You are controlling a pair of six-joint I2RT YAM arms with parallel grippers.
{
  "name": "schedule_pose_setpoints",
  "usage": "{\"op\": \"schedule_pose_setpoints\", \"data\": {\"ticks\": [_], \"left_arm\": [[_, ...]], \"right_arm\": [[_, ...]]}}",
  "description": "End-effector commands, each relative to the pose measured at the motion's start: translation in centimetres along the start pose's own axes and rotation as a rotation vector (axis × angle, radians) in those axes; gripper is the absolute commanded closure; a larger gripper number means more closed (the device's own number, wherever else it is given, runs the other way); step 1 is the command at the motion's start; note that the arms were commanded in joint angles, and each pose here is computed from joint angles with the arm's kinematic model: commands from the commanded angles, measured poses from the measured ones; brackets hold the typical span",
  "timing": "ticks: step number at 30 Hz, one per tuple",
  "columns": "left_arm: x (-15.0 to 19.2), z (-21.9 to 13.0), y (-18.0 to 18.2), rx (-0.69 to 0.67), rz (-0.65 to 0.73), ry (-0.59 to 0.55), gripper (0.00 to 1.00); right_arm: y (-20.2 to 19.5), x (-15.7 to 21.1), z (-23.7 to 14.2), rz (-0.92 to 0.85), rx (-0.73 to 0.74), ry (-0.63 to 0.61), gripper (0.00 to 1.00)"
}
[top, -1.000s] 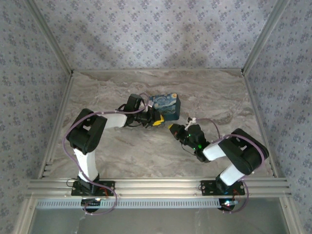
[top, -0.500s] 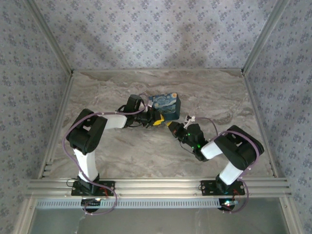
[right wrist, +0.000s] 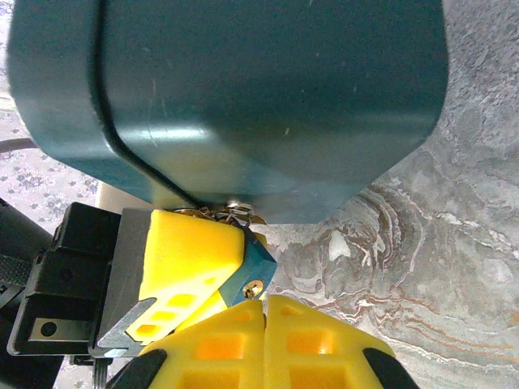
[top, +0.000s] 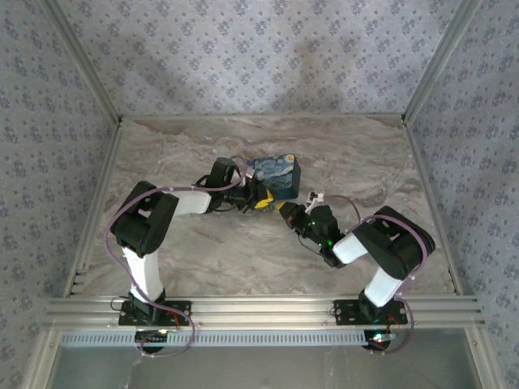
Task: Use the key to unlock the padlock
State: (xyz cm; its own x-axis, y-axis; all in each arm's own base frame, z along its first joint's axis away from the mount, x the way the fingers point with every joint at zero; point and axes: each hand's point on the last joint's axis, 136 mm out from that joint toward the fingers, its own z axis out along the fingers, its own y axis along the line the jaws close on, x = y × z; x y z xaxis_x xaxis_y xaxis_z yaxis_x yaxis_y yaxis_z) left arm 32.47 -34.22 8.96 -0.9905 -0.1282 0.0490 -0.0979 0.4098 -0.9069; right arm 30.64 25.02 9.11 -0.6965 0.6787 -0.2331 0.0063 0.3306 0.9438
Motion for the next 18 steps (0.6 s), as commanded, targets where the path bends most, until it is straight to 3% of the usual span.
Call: {"op": "schedule_pose_setpoints", "data": {"ticks": [1, 18], "left_arm": [[1.07, 0.09, -0.8, 0.021, -0.005, 0.026, 0.96], [1.42, 0.48, -1.58, 0.061, 0.004, 0.018, 0.97]], "right_arm": [[1.6, -0.46, 0.52, -0.001, -0.057, -0.015, 1.0], [1.42, 0.29, 1.33, 0.099, -0.089, -0.05, 1.0]]}}
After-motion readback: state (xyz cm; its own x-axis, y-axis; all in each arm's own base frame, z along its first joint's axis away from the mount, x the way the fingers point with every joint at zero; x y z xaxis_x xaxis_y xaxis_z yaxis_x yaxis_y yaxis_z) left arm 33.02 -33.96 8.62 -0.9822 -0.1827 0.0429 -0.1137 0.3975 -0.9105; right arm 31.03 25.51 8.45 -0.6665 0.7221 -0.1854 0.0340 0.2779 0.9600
